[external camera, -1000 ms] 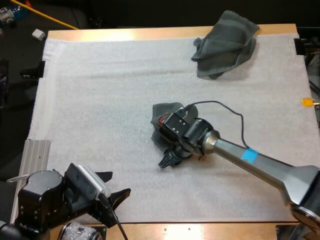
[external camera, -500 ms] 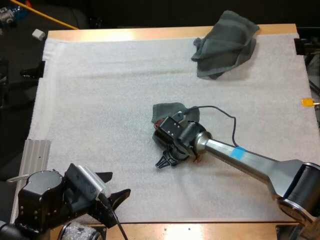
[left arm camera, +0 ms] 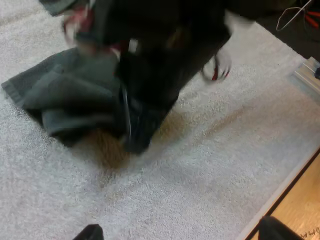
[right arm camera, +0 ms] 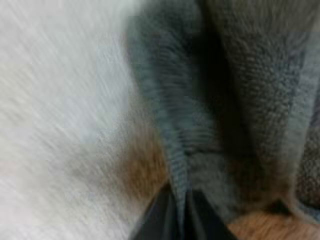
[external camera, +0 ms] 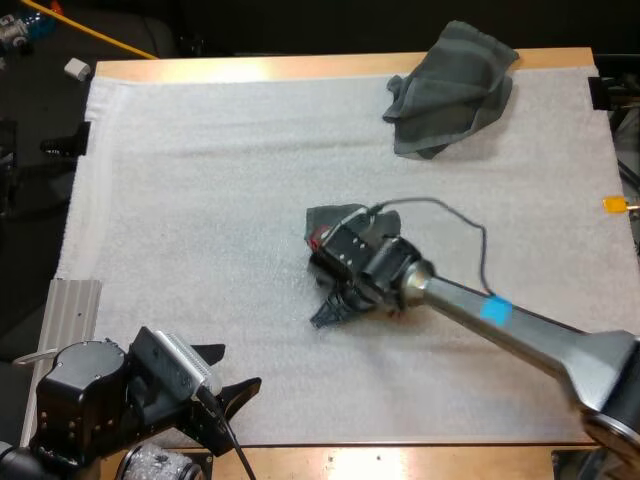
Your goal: Pick towel from pile, fold and stack
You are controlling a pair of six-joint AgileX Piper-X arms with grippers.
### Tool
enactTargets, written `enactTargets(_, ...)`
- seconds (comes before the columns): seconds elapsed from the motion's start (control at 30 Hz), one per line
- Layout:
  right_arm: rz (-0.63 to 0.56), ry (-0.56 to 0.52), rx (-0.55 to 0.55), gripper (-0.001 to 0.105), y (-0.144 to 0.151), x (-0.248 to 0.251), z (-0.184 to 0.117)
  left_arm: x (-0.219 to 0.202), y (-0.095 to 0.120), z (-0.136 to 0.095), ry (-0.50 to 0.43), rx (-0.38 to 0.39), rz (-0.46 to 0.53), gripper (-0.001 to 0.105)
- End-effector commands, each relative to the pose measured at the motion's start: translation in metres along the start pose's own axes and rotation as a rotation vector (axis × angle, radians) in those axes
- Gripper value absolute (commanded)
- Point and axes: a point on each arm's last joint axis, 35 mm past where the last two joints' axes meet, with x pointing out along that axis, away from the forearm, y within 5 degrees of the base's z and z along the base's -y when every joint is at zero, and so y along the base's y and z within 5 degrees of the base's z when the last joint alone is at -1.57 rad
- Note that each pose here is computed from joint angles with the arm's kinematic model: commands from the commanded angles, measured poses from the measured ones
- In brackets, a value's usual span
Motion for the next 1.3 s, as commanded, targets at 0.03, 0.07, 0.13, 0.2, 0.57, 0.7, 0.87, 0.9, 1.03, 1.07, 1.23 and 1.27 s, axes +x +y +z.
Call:
enactTargets(0.03, -0.035, -0.07, -0.012, 0.0, -0.003, -0.032, 0.004, -0.001, -0.001, 0.0, -0.003, 0.003, -0.008, 0.06)
enactTargets(0.07, -0.048, -0.097, -0.013, 0.0, -0.004, -0.042, 0.006, -0.001, -0.001, 0.001, -0.002, 0.001, -0.01, 0.06)
enactTargets(0.13, -0.077, -0.164, -0.02, 0.0, -0.007, -0.07, 0.009, -0.001, -0.001, 0.0, 0.0, 0.001, -0.01, 0.06)
enactTargets(0.2, -0.101, -0.248, -0.021, 0.0, -0.011, -0.1, 0.014, -0.001, -0.001, 0.0, 0.0, 0.001, -0.009, 0.06)
enactTargets(0.57, -0.18, -0.571, 0.009, 0.0, -0.025, -0.229, 0.027, -0.002, -0.001, -0.001, 0.001, 0.002, -0.007, 0.06)
enactTargets(0.7, -0.188, -0.61, 0.023, 0.0, -0.028, -0.249, 0.028, -0.002, -0.002, -0.001, 0.0, 0.004, -0.007, 0.06)
enactTargets(0.87, -0.184, -0.64, 0.029, 0.001, -0.028, -0.252, 0.031, -0.001, -0.001, 0.0, 0.0, 0.0, -0.005, 0.06)
enactTargets(0.9, -0.185, -0.643, 0.032, 0.001, -0.028, -0.252, 0.032, -0.001, -0.001, 0.0, 0.001, 0.0, -0.006, 0.06)
enactTargets(1.03, -0.175, -0.613, 0.031, 0.001, -0.028, -0.247, 0.029, -0.001, -0.001, 0.0, -0.001, 0.001, -0.007, 0.06)
enactTargets(1.07, -0.17, -0.596, 0.028, 0.001, -0.027, -0.243, 0.029, -0.001, -0.001, 0.0, 0.001, 0.002, -0.008, 0.06)
enactTargets(1.23, -0.117, -0.44, -0.006, 0.001, -0.022, -0.214, 0.016, -0.001, -0.001, 0.0, -0.003, 0.005, -0.011, 0.06)
enactTargets(1.27, -0.109, -0.423, -0.01, 0.001, -0.022, -0.21, 0.014, -0.001, -0.001, 0.0, -0.003, 0.005, -0.01, 0.06)
